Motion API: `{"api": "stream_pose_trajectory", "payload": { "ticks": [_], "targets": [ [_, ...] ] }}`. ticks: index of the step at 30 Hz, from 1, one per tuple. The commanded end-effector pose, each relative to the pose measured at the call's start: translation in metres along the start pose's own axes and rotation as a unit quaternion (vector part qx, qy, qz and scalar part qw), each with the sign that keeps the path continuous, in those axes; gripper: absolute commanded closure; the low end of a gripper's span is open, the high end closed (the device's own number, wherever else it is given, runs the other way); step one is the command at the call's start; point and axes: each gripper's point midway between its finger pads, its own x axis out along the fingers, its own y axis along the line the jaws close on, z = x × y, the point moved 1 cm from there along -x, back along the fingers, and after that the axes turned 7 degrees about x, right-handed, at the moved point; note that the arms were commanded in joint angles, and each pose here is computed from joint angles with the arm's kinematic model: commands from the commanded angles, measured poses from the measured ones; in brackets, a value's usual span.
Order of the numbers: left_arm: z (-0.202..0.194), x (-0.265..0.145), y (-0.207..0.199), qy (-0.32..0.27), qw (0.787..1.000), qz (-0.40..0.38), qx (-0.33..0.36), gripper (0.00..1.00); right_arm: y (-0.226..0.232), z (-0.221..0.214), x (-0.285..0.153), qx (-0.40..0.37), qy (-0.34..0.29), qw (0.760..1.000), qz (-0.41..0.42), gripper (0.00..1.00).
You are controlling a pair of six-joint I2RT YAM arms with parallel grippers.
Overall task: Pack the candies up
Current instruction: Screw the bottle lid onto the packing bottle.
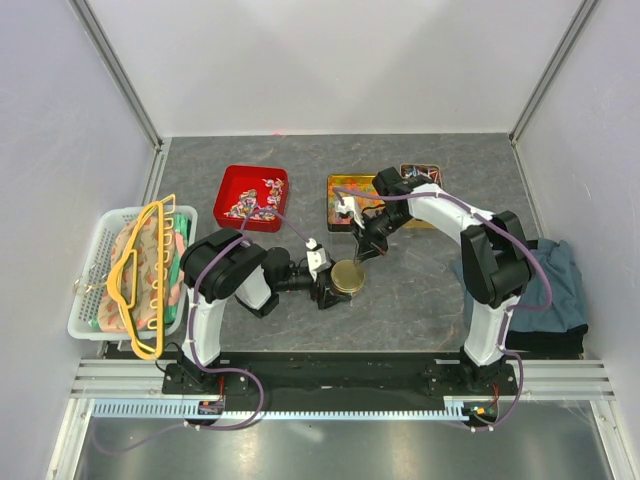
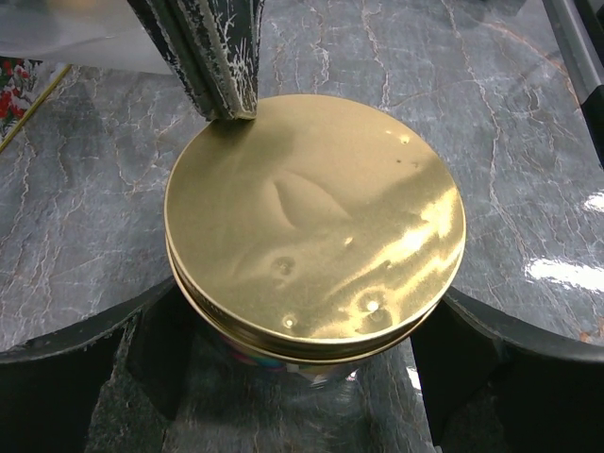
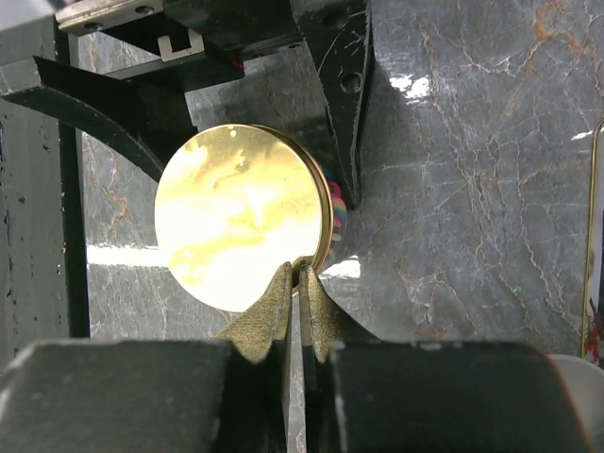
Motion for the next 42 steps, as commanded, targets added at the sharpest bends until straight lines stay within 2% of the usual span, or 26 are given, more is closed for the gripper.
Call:
{"api": "stream_pose_trajectory", "payload": {
  "ticks": [1, 16, 21, 26, 29, 30, 32, 33, 36, 42],
  "targets": [
    [0.023, -0.002, 0.035, -0.044, 0.995, 0.079, 0.036, 0.14, 0.05, -0.047, 0.016, 0.083, 0.064, 0.991, 0.085, 0.92],
    [0.022, -0.002, 0.036, -0.042, 0.995, 0.079, 0.033, 0.14, 0.075, -0.058, 0.022, 0.074, 0.084, 0.988, 0.104, 0.93],
    [0.024, -0.001, 0.034, -0.043, 0.996, 0.075, 0.036, 0.14, 0.07, -0.049, 0.016, 0.064, 0.078, 0.991, 0.09, 0.94],
    [0.023, -0.001, 0.034, -0.042, 0.996, 0.072, 0.037, 0.14, 0.056, -0.022, -0.011, 0.038, 0.051, 0.997, 0.05, 0.93],
    [0.024, -0.001, 0.032, -0.043, 0.996, 0.066, 0.039, 0.07, 0.052, -0.006, -0.023, 0.025, 0.031, 0.999, 0.034, 0.87],
    [0.024, -0.002, 0.031, -0.045, 0.996, 0.066, 0.04, 0.01, 0.051, -0.003, -0.025, 0.021, 0.026, 0.999, 0.032, 0.82],
    [0.024, -0.003, 0.029, -0.044, 0.996, 0.063, 0.041, 0.0, 0.049, 0.006, -0.031, 0.015, 0.016, 0.999, 0.025, 0.77],
    [0.025, -0.004, 0.028, -0.046, 0.996, 0.061, 0.046, 0.0, 0.048, 0.008, -0.032, 0.014, 0.014, 1.0, 0.023, 0.7],
    [0.027, -0.008, 0.022, -0.046, 0.996, 0.055, 0.059, 0.0, 0.044, 0.016, -0.04, 0.004, 0.002, 1.0, 0.011, 0.6],
    [0.042, -0.018, -0.004, -0.059, 0.995, 0.007, 0.081, 0.0, 0.041, 0.024, -0.051, -0.01, 0.001, 1.0, -0.004, 0.52]
  ]
}}
